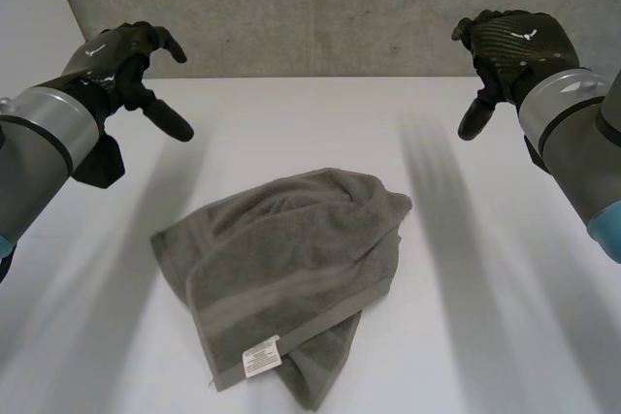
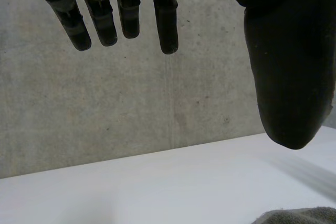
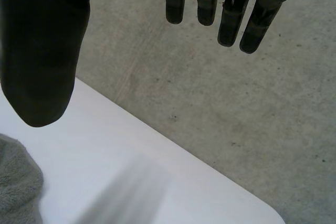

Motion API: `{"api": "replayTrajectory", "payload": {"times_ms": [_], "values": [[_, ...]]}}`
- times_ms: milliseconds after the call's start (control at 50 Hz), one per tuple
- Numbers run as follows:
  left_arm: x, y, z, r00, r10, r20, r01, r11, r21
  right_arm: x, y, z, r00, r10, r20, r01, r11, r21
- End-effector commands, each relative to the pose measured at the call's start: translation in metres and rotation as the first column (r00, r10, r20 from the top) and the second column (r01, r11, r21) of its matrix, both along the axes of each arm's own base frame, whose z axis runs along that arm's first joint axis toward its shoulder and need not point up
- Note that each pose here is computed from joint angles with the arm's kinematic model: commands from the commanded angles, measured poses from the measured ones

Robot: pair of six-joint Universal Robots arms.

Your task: Fold the towel.

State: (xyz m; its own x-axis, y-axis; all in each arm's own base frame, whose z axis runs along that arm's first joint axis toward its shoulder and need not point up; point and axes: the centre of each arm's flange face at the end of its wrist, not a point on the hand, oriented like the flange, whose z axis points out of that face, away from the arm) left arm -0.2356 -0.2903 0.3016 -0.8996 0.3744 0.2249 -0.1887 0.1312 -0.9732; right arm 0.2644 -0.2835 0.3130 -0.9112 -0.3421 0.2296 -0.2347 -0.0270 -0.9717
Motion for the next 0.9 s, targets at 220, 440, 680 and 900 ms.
{"api": "replayTrajectory", "payload": {"times_ms": [220, 440, 680, 900], "values": [[-0.003, 0.025, -0.091, 0.984, -0.089, 0.156, 0.047, 0.965, 0.258, 0.069, 0.091, -0.096, 0.718, 0.606, -0.341, -0.554, 0.795, 0.245], [0.002, 0.031, -0.14, 0.924, -0.185, 0.336, 0.075, 0.946, 0.315, 0.088, 0.129, -0.167, 0.581, 0.725, -0.369, -0.633, 0.688, 0.355], [0.002, 0.023, -0.138, 0.931, -0.153, 0.332, 0.067, 0.964, 0.256, 0.097, 0.108, -0.169, 0.679, 0.63, -0.377, -0.606, 0.771, 0.196], [0.003, 0.021, -0.145, 0.933, -0.146, 0.33, 0.063, 0.967, 0.249, 0.06, 0.028, -0.124, 0.948, 0.225, -0.226, -0.218, 0.974, 0.057]]}}
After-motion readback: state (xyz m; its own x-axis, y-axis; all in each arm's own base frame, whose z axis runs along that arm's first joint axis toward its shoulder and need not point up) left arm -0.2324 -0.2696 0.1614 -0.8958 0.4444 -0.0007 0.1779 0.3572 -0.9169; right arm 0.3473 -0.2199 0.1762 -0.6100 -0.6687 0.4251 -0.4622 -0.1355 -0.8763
